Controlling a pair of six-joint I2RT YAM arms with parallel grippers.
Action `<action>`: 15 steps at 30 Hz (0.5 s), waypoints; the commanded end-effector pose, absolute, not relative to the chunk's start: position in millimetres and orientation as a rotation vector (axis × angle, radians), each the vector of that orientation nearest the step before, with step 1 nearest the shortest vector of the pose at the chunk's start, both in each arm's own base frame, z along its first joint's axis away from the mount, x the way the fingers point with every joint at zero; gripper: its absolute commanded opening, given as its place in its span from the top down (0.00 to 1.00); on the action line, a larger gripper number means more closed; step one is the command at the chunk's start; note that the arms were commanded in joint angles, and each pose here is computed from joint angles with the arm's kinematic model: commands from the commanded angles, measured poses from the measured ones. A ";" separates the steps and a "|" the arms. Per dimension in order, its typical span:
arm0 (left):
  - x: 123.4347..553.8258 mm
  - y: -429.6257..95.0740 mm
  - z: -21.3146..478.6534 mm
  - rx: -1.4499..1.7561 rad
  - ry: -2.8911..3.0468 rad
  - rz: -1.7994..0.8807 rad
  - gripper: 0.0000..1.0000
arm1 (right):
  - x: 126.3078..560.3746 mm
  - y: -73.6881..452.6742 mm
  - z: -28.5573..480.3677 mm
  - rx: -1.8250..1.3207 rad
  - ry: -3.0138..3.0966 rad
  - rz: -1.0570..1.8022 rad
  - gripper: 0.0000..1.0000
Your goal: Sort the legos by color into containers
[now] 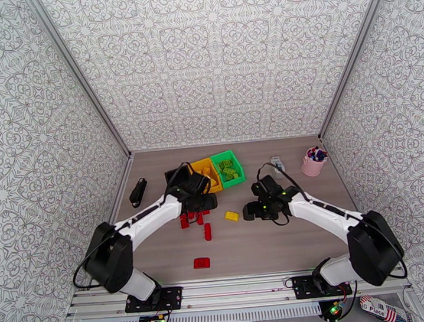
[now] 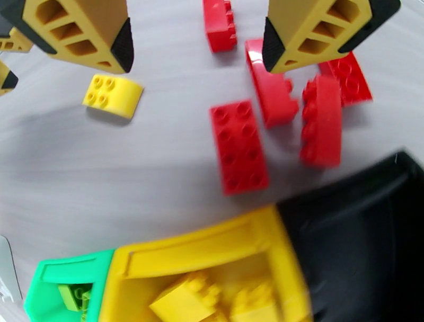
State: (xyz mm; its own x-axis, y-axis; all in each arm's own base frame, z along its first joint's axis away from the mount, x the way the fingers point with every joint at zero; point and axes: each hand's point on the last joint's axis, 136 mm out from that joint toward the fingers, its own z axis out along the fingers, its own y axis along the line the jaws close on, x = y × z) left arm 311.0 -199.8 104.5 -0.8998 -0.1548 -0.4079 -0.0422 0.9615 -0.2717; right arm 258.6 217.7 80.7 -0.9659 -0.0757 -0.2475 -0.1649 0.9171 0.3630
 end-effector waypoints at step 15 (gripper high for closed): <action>253.4 -125.2 103.0 -0.540 2.539 -0.487 0.07 | 257.1 261.3 41.9 -0.675 2.865 0.005 0.16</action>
